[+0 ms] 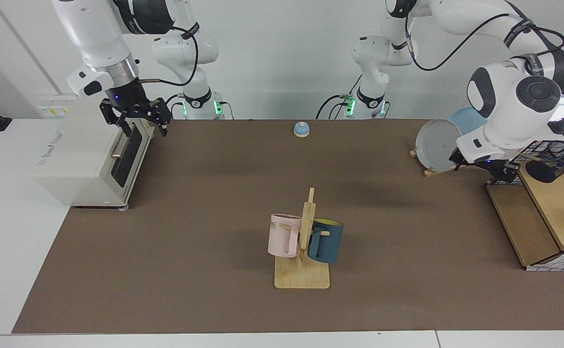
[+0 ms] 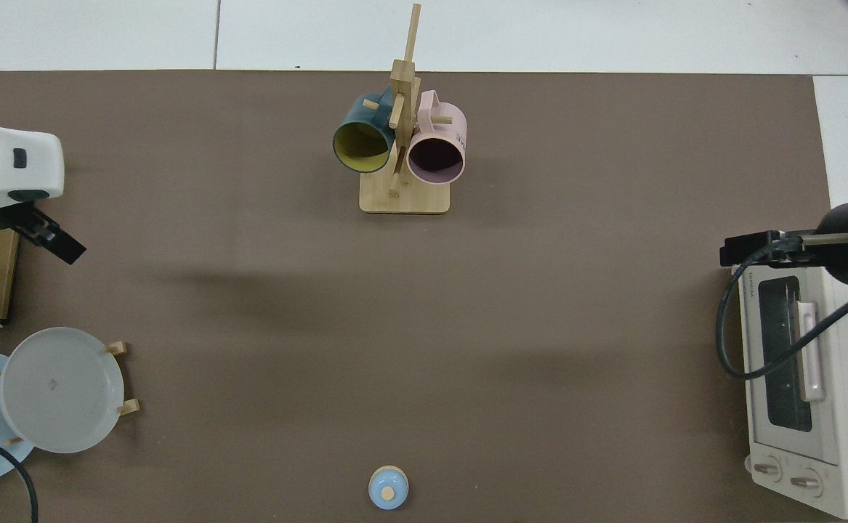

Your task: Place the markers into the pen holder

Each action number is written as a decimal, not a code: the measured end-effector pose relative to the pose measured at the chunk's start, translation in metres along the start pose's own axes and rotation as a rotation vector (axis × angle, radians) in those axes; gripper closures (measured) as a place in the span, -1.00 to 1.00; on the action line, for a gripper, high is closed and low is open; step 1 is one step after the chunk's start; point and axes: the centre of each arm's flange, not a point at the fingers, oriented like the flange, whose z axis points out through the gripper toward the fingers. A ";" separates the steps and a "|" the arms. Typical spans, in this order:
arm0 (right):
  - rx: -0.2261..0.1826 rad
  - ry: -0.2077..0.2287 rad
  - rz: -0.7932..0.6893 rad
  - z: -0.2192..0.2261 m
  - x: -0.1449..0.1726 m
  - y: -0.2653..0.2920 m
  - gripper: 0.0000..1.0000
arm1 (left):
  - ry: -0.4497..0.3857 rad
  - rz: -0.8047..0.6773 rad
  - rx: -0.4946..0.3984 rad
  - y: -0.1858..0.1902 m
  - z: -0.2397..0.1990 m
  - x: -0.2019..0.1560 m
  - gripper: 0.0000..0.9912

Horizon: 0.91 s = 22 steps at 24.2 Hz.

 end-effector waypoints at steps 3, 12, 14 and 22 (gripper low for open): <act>0.000 0.000 0.000 0.000 0.000 0.000 -1.00 | 0.022 -0.076 -0.053 0.024 0.002 0.011 -1.00; 0.000 0.000 0.000 0.000 0.000 0.000 -1.00 | 0.072 -0.182 -0.063 0.048 -0.013 0.025 -1.00; 0.000 0.000 0.000 0.000 0.000 0.000 -1.00 | 0.101 -0.189 -0.058 0.045 -0.024 0.024 -1.00; 0.000 0.000 0.000 0.000 0.000 0.000 -1.00 | 0.163 -0.276 -0.076 0.046 -0.080 -0.001 -1.00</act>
